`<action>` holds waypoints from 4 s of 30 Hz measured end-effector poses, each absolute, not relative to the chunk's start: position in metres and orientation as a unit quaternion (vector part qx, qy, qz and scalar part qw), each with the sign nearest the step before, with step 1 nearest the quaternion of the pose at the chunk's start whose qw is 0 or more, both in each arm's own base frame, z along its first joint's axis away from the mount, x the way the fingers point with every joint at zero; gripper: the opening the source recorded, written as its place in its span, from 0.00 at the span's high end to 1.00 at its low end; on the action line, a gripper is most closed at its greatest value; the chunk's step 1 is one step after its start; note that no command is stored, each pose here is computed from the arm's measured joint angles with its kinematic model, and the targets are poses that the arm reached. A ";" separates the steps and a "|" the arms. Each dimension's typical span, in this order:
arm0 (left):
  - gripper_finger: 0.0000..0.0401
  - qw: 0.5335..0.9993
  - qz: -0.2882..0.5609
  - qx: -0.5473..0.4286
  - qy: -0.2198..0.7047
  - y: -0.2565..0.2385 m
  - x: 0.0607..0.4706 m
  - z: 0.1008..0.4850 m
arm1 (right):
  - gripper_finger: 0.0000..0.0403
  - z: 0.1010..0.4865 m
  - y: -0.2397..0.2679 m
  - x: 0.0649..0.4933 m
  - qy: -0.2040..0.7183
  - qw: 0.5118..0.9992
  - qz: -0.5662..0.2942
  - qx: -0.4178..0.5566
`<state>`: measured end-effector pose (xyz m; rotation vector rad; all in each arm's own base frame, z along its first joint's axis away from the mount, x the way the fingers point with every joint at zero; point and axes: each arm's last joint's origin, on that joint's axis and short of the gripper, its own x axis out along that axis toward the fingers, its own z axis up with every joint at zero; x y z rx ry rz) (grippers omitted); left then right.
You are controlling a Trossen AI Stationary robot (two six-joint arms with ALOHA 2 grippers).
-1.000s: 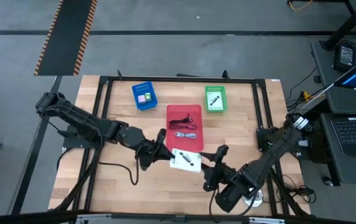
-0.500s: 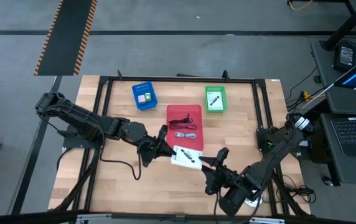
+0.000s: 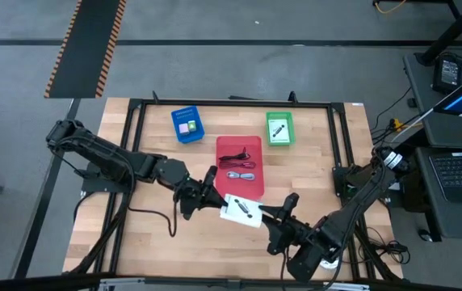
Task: Pick and place items into bin
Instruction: Put the card reader box into the green bin
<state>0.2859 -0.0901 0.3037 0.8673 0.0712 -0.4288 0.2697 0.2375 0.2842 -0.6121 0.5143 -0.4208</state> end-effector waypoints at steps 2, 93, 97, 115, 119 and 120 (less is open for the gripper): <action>0.96 0.884 -0.211 0.415 0.032 -0.090 0.286 0.304 | 0.77 0.285 0.238 0.270 0.247 0.901 -0.203 -0.293; 1.00 0.966 0.026 0.156 0.207 0.057 0.255 0.226 | 1.00 0.274 0.011 0.292 0.645 0.636 -0.365 -0.213; 1.00 0.969 0.011 0.148 0.196 0.059 0.254 0.226 | 1.00 0.262 -0.001 0.284 0.668 0.612 -0.362 -0.219; 0.99 0.970 0.011 0.153 0.189 0.059 0.254 0.227 | 1.00 0.233 -0.064 0.282 0.711 0.584 -0.330 -0.210; 0.99 0.970 0.011 0.153 0.189 0.059 0.254 0.227 | 1.00 0.232 -0.072 0.286 0.707 0.595 -0.320 -0.211; 0.99 0.970 0.011 0.153 0.189 0.059 0.254 0.227 | 1.00 0.232 -0.073 0.286 0.708 0.594 -0.316 -0.213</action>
